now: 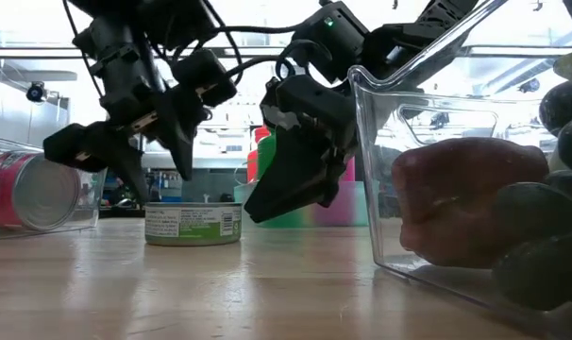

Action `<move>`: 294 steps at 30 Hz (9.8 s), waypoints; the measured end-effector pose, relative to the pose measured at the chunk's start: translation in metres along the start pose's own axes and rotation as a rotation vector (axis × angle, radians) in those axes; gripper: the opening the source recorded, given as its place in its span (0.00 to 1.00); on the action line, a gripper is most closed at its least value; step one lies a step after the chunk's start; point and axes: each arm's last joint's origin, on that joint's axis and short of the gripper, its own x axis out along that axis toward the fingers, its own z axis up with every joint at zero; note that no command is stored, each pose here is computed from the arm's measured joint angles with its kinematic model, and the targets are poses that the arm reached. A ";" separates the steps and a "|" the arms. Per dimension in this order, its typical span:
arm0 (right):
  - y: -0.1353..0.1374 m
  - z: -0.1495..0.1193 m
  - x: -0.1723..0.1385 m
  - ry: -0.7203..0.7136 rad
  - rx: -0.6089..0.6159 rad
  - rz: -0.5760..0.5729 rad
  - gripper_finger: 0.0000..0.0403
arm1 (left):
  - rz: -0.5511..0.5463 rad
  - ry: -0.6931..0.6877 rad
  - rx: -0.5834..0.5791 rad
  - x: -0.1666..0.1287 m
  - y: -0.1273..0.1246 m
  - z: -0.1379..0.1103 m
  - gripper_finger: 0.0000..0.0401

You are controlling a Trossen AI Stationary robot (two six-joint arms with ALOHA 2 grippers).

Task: Pick & Place Food Item
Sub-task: Put the green and white tuna can into the top transparent bin

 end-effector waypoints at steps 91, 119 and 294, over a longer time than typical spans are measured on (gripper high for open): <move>0.022 0.029 -0.001 -0.027 -0.069 0.139 0.33 | -0.053 -0.063 -0.021 0.008 0.007 0.003 0.54; 0.045 0.048 -0.025 -0.147 -0.178 0.263 0.33 | -0.358 0.109 0.083 -0.019 -0.018 -0.006 0.54; 0.064 0.046 -0.035 0.079 -0.243 0.104 0.33 | -0.266 -0.635 0.673 -0.120 0.007 -0.015 0.40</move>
